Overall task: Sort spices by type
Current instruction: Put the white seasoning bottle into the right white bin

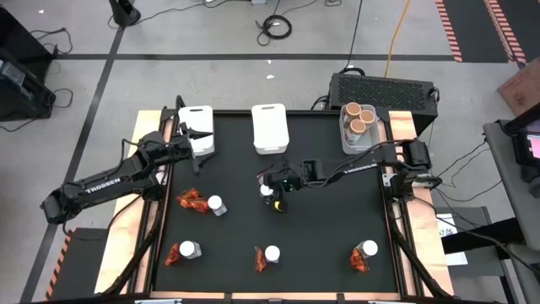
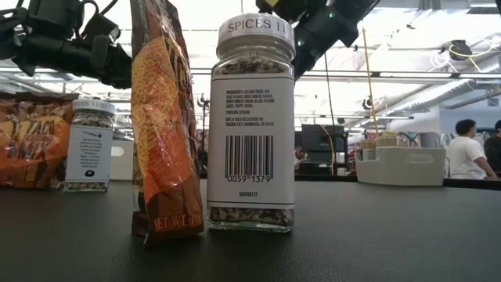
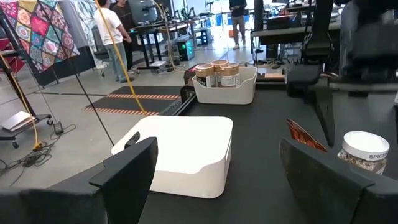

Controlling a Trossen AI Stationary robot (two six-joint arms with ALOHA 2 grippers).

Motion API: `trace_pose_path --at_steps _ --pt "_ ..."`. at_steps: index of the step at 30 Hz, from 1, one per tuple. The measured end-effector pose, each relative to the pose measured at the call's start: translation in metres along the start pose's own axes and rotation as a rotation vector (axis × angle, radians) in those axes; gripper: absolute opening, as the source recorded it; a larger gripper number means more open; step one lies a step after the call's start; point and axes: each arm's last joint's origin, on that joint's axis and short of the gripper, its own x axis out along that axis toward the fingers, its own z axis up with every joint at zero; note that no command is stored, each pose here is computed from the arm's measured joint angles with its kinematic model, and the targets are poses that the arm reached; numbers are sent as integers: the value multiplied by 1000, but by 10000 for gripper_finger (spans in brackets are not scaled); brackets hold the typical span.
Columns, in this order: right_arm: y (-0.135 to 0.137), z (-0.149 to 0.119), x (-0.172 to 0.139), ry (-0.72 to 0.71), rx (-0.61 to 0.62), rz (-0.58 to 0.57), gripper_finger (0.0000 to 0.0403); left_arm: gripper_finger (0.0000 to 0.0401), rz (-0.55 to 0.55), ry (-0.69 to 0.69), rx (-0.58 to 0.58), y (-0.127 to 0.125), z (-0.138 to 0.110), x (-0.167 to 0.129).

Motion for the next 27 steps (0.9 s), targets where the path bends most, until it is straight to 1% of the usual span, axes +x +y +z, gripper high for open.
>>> trace_pose_path --at_steps 5,27 --pt "0 -6 10 26 2 -2 329 338 0 -1 0 0 0 0" --pt "0 -6 10 27 17 -3 329 338 0 2 -1 0 0 0"
